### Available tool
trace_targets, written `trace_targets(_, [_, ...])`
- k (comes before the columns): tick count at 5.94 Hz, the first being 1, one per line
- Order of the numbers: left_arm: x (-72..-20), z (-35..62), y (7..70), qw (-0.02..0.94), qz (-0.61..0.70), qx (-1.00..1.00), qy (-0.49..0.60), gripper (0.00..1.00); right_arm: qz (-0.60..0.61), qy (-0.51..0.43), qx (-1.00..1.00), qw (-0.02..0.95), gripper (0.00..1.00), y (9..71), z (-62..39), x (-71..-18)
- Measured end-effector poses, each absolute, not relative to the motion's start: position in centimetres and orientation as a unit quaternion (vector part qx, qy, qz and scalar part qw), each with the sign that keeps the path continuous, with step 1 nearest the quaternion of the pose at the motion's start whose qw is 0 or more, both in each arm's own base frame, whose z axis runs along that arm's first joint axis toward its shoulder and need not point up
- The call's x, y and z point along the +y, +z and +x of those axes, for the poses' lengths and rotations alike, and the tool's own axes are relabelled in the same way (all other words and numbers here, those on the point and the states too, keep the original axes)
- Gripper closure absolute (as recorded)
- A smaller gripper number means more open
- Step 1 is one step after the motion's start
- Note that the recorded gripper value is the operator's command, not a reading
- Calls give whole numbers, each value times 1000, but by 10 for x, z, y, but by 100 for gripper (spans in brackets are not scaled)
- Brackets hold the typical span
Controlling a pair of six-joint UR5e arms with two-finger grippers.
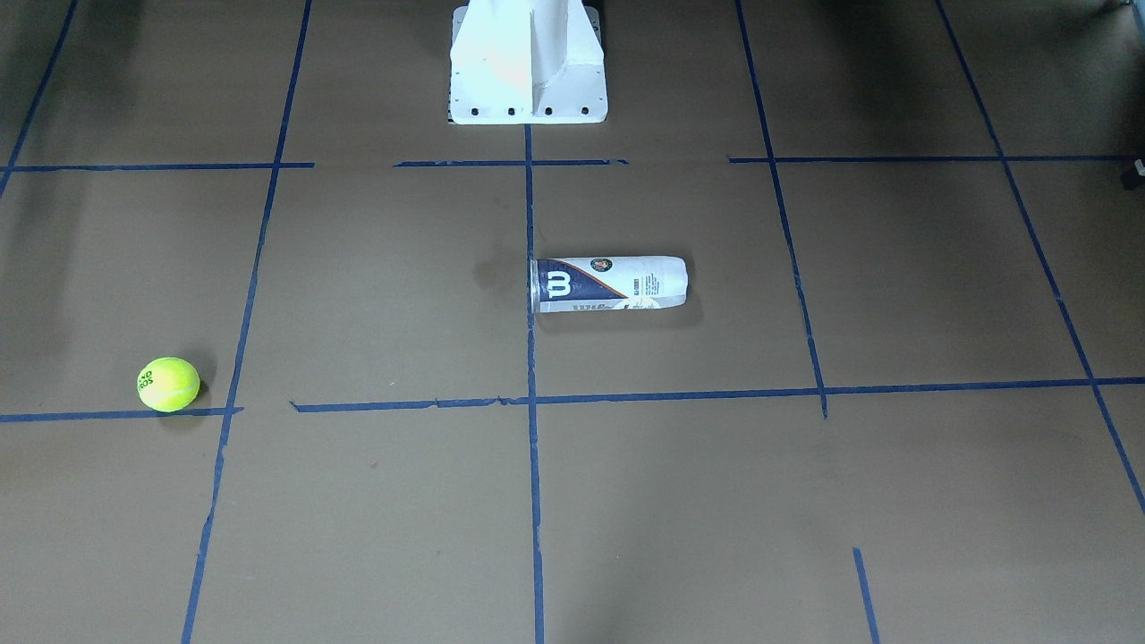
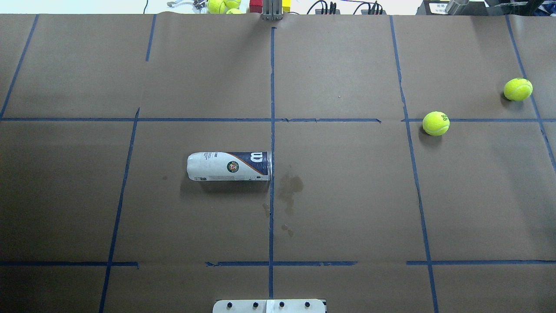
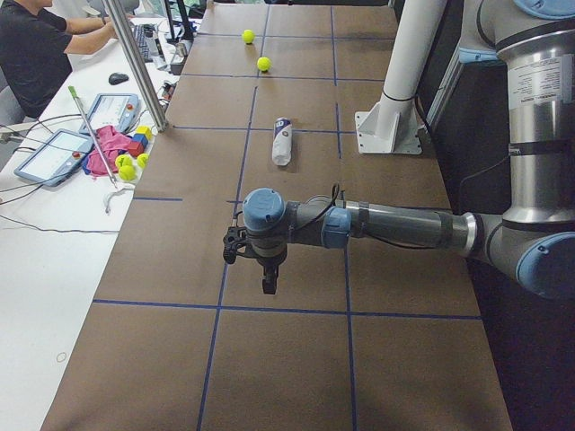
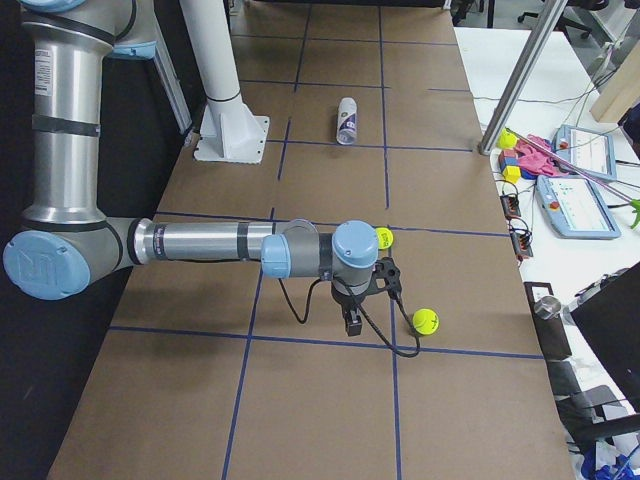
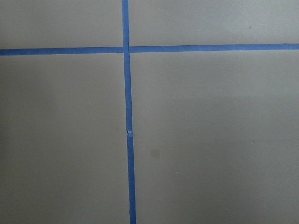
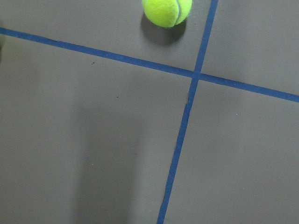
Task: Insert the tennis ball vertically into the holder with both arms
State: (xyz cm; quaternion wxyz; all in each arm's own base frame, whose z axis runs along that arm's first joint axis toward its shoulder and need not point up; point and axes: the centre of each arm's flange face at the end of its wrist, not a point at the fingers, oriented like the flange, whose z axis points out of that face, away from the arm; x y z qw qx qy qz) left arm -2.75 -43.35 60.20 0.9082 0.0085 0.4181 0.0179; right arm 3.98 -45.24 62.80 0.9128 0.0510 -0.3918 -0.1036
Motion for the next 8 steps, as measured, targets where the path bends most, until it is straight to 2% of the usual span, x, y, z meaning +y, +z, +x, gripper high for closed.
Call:
trace_targets(5, [-434,-25,598,902,11,431,21,0,51,-107,-401,908,0,630,37,-451])
trace_targets(8, [-446,11,573,883,66,456,85,0,55,-113,-401,907,0,631,36,-450])
